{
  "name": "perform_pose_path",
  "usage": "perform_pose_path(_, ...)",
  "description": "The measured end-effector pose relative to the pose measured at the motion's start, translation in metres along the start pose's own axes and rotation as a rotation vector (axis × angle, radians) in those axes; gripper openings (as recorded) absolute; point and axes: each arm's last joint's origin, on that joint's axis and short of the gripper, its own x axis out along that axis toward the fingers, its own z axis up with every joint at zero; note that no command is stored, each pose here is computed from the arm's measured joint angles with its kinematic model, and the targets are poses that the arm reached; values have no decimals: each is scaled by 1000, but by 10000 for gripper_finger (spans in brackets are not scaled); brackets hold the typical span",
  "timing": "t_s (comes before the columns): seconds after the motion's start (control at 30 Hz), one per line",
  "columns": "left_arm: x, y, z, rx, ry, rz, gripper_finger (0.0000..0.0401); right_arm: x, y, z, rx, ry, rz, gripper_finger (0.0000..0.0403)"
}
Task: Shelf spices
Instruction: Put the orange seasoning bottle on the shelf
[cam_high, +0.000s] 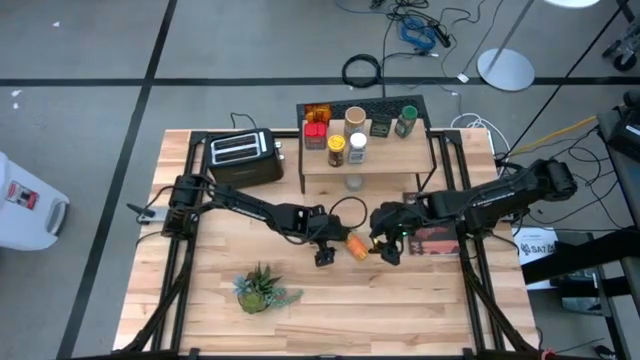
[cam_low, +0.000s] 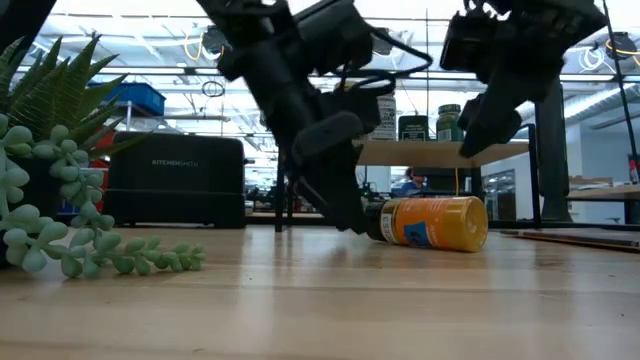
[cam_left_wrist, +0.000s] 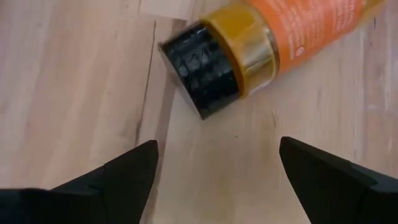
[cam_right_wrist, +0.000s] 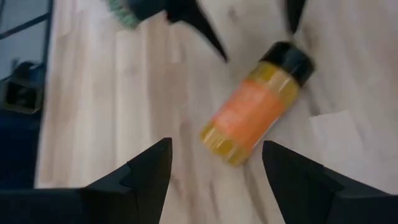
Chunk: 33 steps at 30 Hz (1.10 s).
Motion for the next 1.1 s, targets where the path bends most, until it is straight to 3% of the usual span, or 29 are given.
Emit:
perform_pose_path(0.33,16,2,-20,-165,-185,-76,345,42,-11,-5,63,55,-136,238)
perform_pose_path(0.43,18,2,-23,-194,-231,-114,345,56,-13,-4,66,49,-124,238)
perform_pose_path(0.7,20,4,-27,-200,-272,-196,345,78,-13,0,61,-3,-48,238)
perform_pose_path(1.1,20,6,-22,-155,-325,-230,345,82,-13,0,65,-6,-37,238)
